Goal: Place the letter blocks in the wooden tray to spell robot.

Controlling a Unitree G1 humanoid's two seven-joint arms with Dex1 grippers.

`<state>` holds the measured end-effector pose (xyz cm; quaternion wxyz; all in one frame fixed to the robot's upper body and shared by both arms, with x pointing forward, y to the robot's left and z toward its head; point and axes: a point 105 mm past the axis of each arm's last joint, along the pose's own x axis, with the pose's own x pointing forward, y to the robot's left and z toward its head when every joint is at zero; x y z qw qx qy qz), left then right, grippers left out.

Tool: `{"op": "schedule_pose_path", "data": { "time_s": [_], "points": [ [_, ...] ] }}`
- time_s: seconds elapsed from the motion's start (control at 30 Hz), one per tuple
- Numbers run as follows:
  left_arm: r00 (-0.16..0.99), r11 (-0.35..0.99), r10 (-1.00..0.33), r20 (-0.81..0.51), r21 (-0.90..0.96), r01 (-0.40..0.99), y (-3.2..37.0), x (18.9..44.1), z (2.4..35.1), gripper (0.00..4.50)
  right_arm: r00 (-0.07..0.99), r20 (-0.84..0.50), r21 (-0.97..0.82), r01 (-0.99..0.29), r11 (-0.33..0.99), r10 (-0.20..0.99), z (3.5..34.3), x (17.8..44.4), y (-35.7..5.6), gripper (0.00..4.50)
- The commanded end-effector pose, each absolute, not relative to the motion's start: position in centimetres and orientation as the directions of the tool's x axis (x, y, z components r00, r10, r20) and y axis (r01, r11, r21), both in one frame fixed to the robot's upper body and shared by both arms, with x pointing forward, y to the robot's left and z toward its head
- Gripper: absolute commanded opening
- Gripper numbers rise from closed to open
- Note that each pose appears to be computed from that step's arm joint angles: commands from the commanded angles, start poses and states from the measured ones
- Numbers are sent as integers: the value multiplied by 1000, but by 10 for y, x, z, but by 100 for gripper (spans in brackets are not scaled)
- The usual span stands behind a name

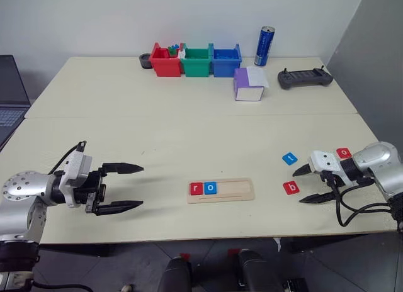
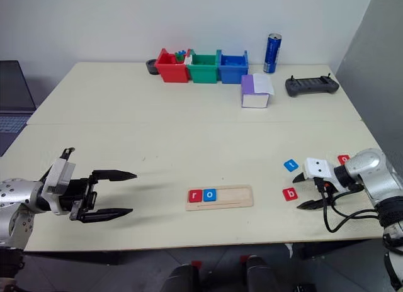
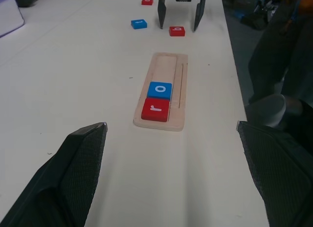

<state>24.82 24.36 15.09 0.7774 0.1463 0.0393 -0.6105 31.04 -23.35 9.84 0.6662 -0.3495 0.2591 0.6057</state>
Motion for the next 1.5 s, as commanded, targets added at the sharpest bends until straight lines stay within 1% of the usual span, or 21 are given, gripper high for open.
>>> {"op": "schedule_pose_path", "data": {
  "time_s": [0.03, 0.13, 0.27, 0.3, 0.37, 0.43, 0.5, 0.6, 0.63, 0.8, 0.9, 1.03, 1.13, 1.2, 1.37, 1.5],
  "points": [
    [273, 222, -933, -236, 219, 950, 245, 245, 162, 450, 81, -780, -148, -987, -57, 621, 101, 310, -233, 446],
    [280, 229, -929, -241, 217, 949, 246, 243, 161, 450, 54, -794, -130, -988, -83, 606, 94, 308, -234, 446],
    [288, 236, -925, -249, 217, 947, 248, 242, 161, 450, 50, -797, -129, -988, -88, 602, 87, 307, -233, 446],
    [288, 237, -924, -250, 218, 947, 248, 243, 161, 450, 46, -795, -128, -988, -92, 605, 87, 307, -231, 429],
    [290, 237, -924, -249, 219, 946, 248, 243, 162, 450, 41, -786, -130, -987, -100, 617, 85, 307, -227, 387],
    [290, 238, -924, -249, 220, 946, 248, 243, 162, 450, 35, -780, -127, -987, -104, 625, 84, 307, -225, 329],
    [291, 238, -924, -249, 221, 946, 247, 244, 162, 450, 32, -779, -125, -986, -106, 626, 84, 307, -223, 253],
    [291, 238, -924, -249, 225, 945, 247, 244, 163, 450, 36, -778, -131, -986, -106, 627, 84, 310, -221, 160],
    [291, 237, -924, -249, 226, 945, 247, 244, 163, 450, 38, -778, -133, -986, -105, 627, 84, 311, -221, 147],
    [293, 237, -922, -251, 230, 944, 247, 244, 164, 450, 37, -779, -131, -986, -106, 626, 85, 312, -221, 147],
    [293, 237, -922, -252, 230, 944, 247, 243, 165, 450, 40, -764, -137, -985, -101, 644, 94, 314, -218, 147],
    [294, 238, -922, -253, 230, 944, 248, 243, 165, 450, 52, -724, -174, -979, -109, 688, 122, 315, -204, 147],
    [288, 233, -923, -256, 224, 946, 247, 242, 164, 450, 24, -695, -187, -971, -149, 719, 143, 307, -186, 147],
    [285, 231, -923, -257, 221, 947, 247, 241, 163, 450, 2, -682, -195, -964, -179, 731, 150, 301, -173, 147],
    [285, 231, -924, -255, 221, 948, 245, 242, 162, 450, 32, -657, -242, -955, -171, 753, 153, 298, -138, 147],
    [286, 232, -925, -252, 222, 947, 243, 243, 161, 450, 95, -662, -280, -951, -128, 744, 143, 306, -117, 147]
  ]
}}
